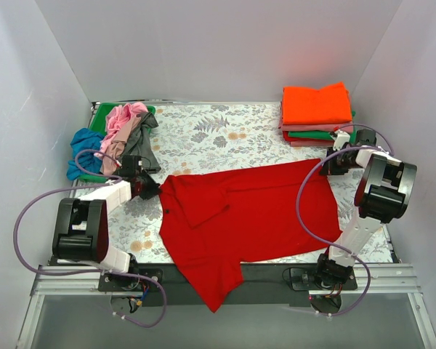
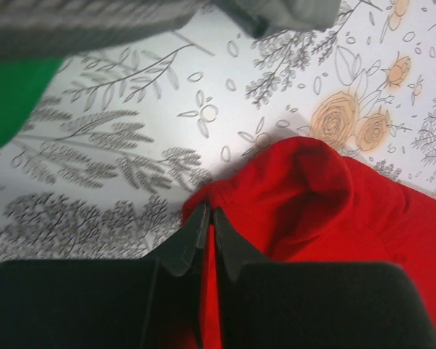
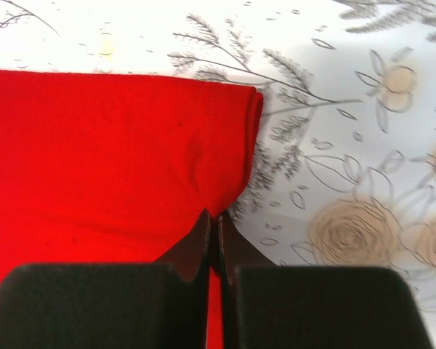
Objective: Fold and stack the t-shirts
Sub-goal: Fold the tshirt
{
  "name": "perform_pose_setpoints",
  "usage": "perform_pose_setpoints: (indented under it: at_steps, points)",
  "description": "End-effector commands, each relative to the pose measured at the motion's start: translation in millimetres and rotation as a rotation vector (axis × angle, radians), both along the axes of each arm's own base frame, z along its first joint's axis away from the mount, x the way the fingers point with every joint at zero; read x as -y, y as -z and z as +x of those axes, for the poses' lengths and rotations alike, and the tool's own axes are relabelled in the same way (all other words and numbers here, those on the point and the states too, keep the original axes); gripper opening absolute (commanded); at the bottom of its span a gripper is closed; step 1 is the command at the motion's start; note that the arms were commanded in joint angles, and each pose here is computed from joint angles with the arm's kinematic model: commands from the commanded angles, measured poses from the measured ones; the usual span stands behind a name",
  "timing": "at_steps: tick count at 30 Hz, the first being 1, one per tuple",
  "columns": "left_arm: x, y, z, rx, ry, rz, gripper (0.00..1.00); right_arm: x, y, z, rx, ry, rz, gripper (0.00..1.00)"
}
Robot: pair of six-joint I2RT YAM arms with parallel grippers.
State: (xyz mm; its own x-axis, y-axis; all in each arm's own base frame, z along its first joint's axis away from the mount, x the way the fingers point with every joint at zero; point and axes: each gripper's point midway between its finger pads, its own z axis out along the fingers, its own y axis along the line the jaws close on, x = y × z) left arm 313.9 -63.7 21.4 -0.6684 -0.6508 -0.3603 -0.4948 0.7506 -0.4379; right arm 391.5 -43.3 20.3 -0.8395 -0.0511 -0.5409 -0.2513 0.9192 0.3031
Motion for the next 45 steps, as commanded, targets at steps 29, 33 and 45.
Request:
perform_pose_setpoints:
  at_steps: [29,33,45]
  points:
    - [62.9,-53.7,70.4,0.159,0.271,-0.227,0.32,30.7,2.1,-3.2,0.009,0.083,-0.034,0.06]
    - [70.2,-43.9,70.3,0.128,0.282,-0.229,0.33,30.6,2.4,-3.0,0.01,0.081,-0.034,0.07]
    - [75.1,-38.2,75.4,0.111,0.267,-0.196,0.32,28.9,4.5,-4.1,0.006,0.075,-0.026,0.06]
